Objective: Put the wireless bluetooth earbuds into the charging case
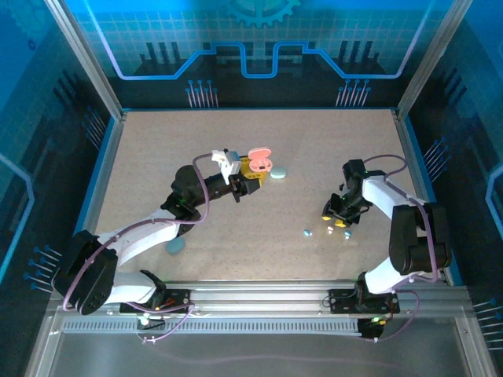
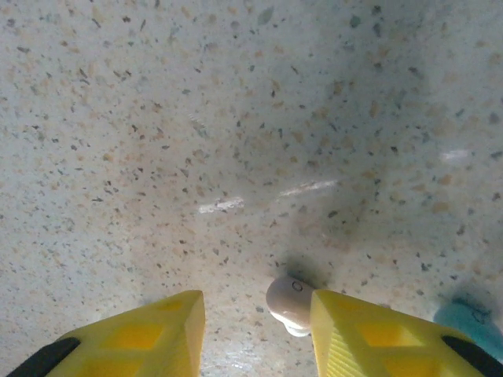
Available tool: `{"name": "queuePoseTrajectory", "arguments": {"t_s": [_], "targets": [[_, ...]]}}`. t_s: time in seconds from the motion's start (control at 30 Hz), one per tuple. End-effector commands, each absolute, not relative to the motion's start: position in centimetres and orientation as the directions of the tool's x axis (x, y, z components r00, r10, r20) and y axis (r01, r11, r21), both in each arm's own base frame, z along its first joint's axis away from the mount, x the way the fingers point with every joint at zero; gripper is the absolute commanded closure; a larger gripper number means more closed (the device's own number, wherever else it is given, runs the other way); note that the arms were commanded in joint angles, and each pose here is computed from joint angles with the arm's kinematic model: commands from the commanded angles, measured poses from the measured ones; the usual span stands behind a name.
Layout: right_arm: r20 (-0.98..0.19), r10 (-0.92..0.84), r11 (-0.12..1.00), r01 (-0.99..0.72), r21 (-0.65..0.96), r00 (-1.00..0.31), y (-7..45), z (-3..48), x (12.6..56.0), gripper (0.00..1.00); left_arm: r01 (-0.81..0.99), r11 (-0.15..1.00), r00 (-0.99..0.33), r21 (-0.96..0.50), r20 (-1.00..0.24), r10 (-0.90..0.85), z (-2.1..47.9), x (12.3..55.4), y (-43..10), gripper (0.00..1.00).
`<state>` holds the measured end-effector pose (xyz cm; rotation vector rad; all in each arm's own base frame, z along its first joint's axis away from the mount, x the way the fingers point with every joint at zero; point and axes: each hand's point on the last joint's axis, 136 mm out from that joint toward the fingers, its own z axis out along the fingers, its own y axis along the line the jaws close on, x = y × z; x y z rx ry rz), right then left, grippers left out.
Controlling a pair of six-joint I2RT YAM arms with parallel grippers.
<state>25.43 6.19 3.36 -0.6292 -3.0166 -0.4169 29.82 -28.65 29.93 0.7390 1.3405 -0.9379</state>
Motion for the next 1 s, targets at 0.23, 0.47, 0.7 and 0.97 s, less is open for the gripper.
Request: {"name": "queuePoseTrajectory", "arguments": {"t_s": [0.23,0.47,0.7,0.97], "targets": [[0.168,0.394,0.871,0.425,0.245,-0.904,6.5,1.2,24.0,0.58,0.894,0.446,0.022,-0.052,-0.987,-0.158,31.2,29.2,-28.4,0.68],[0.198,0.382,0.872,0.423,0.247,-0.903,7.2,0.8,23.4,0.59,0.893,0.447,0.020,-0.054,-0.987,-0.160,31.2,29.2,-28.4,0.68],[0.194,0.375,0.867,0.417,0.272,-0.906,7.8,1.6,23.1,0.62,0.897,0.439,0.022,-0.053,-0.986,-0.163,31.4,29.2,-28.5,0.68],[0.210,0.354,0.858,0.406,0.315,-0.911,9.0,2.4,22.7,0.63,0.899,0.434,0.020,-0.054,-0.987,-0.163,31.4,29.2,-28.7,0.68]]}}
